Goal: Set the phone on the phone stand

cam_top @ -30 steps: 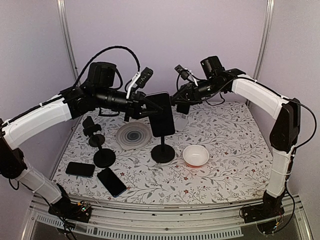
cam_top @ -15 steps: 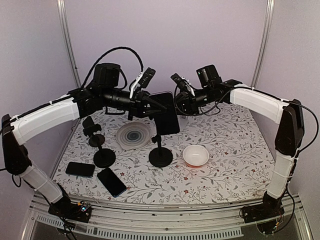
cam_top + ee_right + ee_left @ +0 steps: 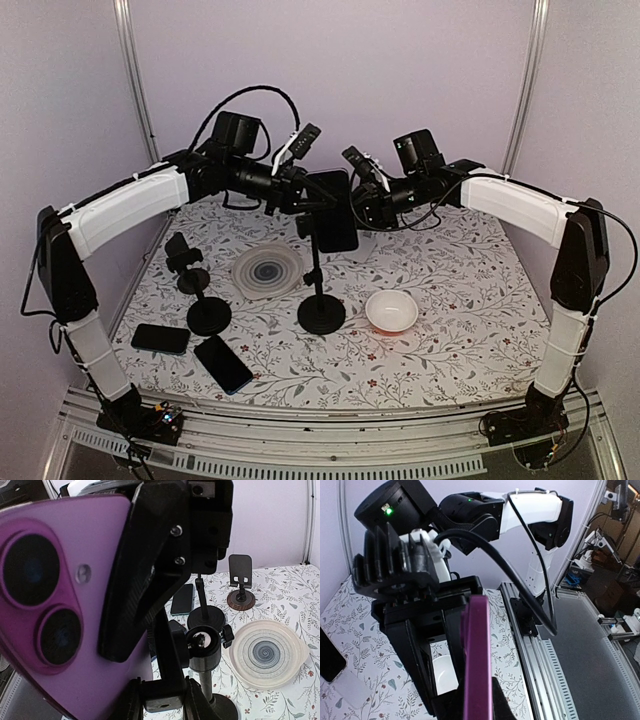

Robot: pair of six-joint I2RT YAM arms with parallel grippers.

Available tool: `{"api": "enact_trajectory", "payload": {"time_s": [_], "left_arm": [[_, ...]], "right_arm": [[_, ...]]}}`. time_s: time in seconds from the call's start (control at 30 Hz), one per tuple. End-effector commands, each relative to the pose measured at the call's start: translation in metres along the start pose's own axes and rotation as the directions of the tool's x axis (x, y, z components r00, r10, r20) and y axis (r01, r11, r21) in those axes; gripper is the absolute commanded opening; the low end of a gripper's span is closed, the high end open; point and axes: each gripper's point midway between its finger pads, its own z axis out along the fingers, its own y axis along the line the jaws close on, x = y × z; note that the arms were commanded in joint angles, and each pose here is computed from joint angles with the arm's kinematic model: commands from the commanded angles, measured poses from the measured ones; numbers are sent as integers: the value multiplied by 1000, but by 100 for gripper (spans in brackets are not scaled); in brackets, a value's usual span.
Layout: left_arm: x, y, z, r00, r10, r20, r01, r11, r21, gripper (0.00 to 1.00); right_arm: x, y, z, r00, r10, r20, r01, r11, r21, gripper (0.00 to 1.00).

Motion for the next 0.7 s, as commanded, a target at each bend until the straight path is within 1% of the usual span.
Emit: {"api": "enact_trajectory", "payload": {"time_s": [0.0,0.2,0.43,0.67], "left_arm": [[-3,12,-14,1000,6,1,-6,1000,-14,0],[23,23,-27,996,-69,-53,66,996,-61,0],[55,37,-42,976,-153,-153,117,968,-222,0],[76,30,-57,953,-227,-199,157,935,-317,0]], "right_arm": [[-2,13,3,999,37,-16,-37,999,-17,0],[-2,17,2,999,33,-22,-33,999,-12,0],[-2,20,-1,999,27,-26,-27,1000,1,0],[-9,26,-14,1000,4,-15,-4,1000,26,0]]}}
